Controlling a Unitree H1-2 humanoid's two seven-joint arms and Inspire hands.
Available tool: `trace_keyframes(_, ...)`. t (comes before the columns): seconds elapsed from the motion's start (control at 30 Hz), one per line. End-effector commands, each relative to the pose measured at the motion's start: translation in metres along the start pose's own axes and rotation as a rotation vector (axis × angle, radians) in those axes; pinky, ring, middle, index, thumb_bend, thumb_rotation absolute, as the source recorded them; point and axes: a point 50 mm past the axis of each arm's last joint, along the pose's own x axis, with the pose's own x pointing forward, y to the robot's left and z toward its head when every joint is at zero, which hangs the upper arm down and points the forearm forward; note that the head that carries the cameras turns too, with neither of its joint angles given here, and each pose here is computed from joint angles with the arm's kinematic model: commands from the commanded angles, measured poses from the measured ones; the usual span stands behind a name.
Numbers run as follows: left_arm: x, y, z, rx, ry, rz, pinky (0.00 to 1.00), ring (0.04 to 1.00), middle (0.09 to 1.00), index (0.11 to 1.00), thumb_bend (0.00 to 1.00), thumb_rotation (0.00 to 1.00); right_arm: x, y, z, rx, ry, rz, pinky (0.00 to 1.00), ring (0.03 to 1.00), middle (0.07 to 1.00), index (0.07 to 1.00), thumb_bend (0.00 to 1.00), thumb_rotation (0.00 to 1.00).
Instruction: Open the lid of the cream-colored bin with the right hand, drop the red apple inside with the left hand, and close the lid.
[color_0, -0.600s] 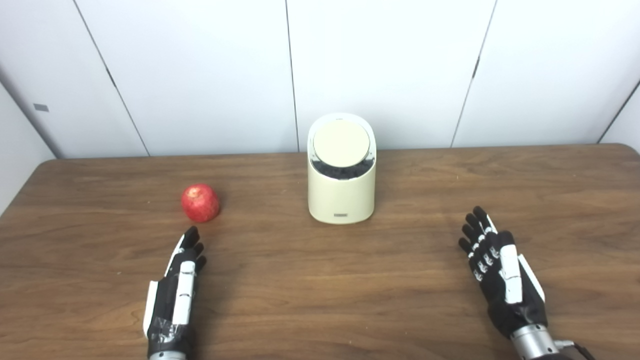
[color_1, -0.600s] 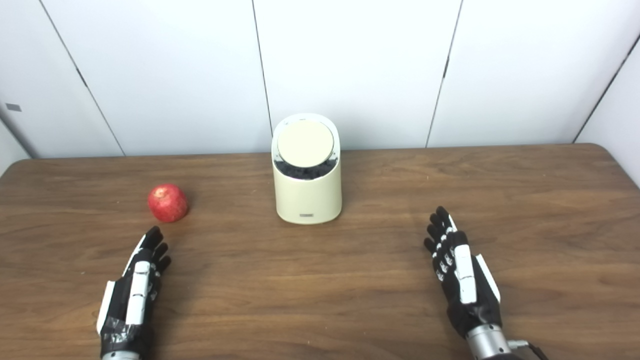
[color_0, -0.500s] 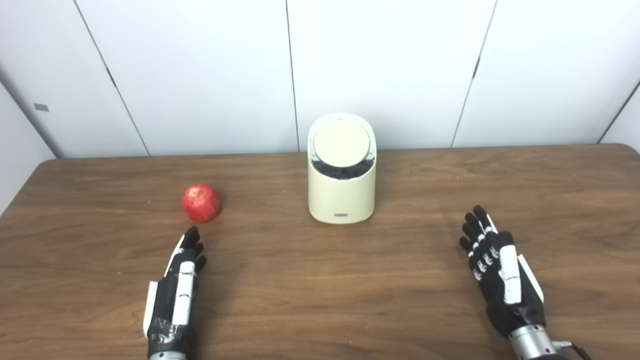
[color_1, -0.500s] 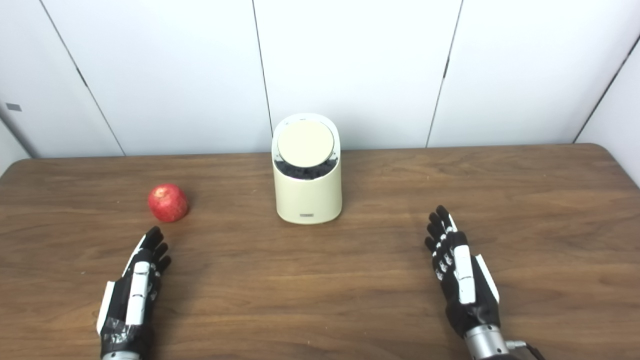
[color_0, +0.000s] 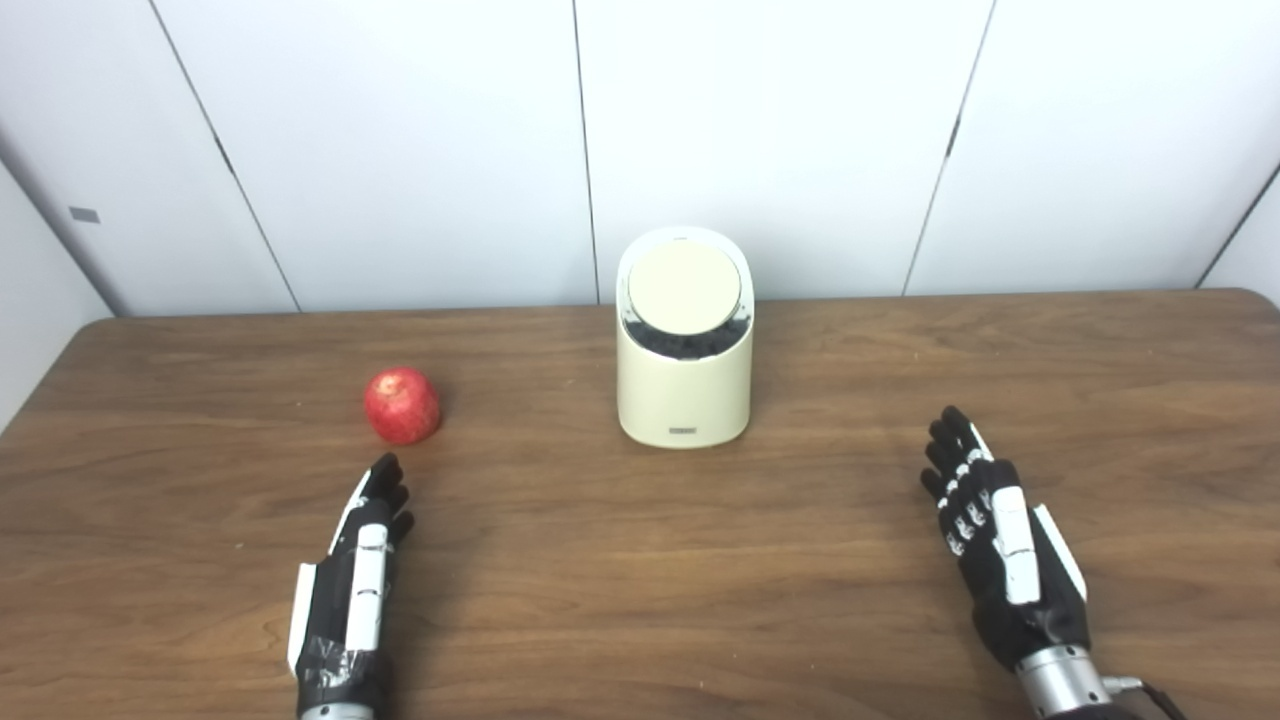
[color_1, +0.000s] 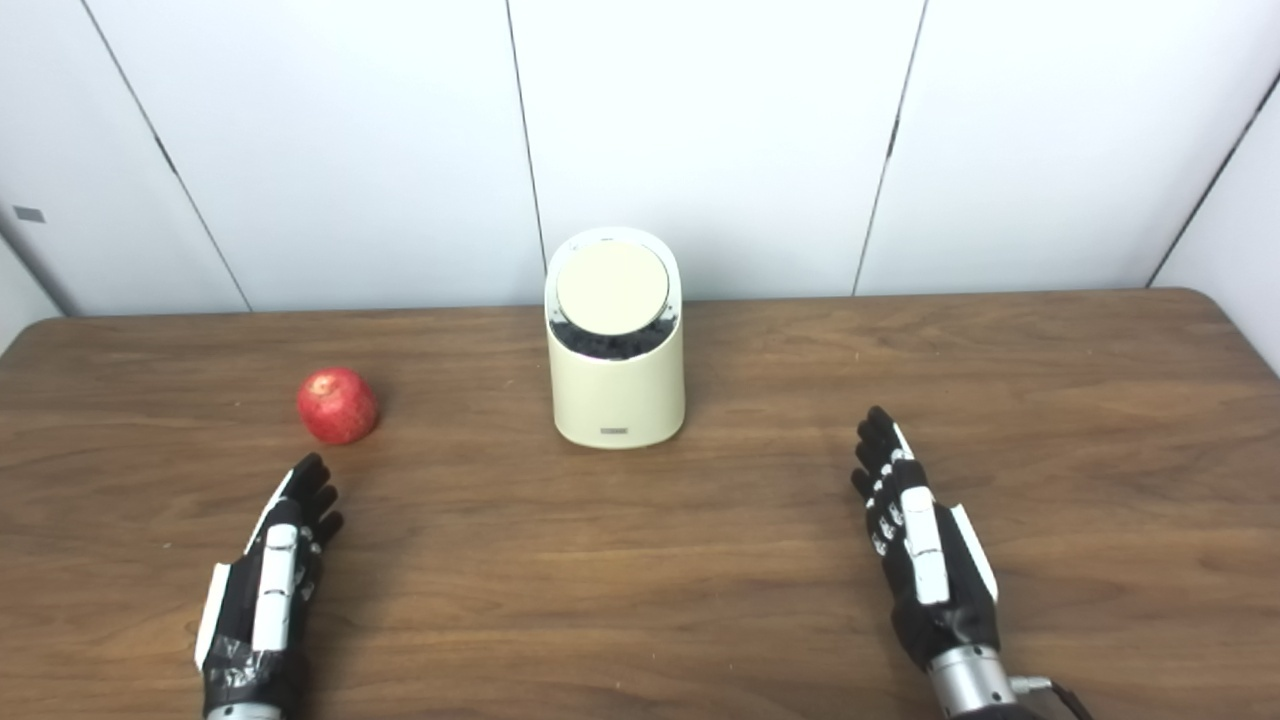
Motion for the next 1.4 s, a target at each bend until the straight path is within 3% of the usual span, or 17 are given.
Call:
trace_keyframes(0.0,0.002,-0.002,-0.001,0.008,-0.012,-0.002,0.96,0.953,0.954,0.940,0.48,0.85,0.004,0.000,0.005,-0.031,-0.049,0.010,1.00,1.000,0.981,0.957,0.59,0.88)
trace_keyframes(0.23,0.001,-0.002,-0.008,0.005,-0.006,-0.002,0.97,0.965,0.969,0.955,0.43,0.84,0.014,0.006,0.011,-0.132,-0.050,-0.015,0.97,0.970,0.965,0.970,0.65,0.69)
trace_keyframes(0.4,0.000,-0.005,-0.012,0.008,-0.003,-0.004,0.98,0.966,0.970,0.961,0.42,0.83,0.037,0.015,0.020,-0.253,-0.061,-0.045,0.87,0.937,0.953,0.966,0.72,0.64)
trace_keyframes(0.7,0.001,-0.007,-0.018,0.001,-0.004,-0.013,1.00,0.970,0.971,0.965,0.38,0.79,0.088,0.036,0.052,-0.342,-0.113,-0.006,0.99,0.965,0.971,0.972,0.84,0.53)
trace_keyframes(0.83,0.001,-0.008,-0.020,0.004,-0.003,-0.011,0.99,0.967,0.967,0.961,0.37,0.77,0.110,0.048,0.065,-0.369,-0.158,0.012,0.97,0.964,0.964,0.963,0.89,0.51)
trace_keyframes(1.07,0.001,-0.013,-0.021,-0.002,0.001,-0.024,1.00,0.992,0.986,0.982,0.35,0.79,0.151,0.070,0.091,-0.424,-0.229,0.041,0.91,0.956,0.960,0.965,0.89,0.42)
trace_keyframes(1.17,0.000,-0.015,-0.022,-0.004,0.003,-0.027,1.00,0.994,0.986,0.986,0.35,0.80,0.163,0.075,0.099,-0.420,-0.244,0.054,0.94,0.973,0.968,0.965,0.89,0.38)
trace_keyframes(1.37,0.000,-0.019,-0.021,-0.011,0.006,-0.034,1.00,0.999,0.993,0.996,0.32,0.81,0.191,0.087,0.118,-0.490,-0.270,0.063,0.90,0.966,0.960,0.950,0.91,0.37)
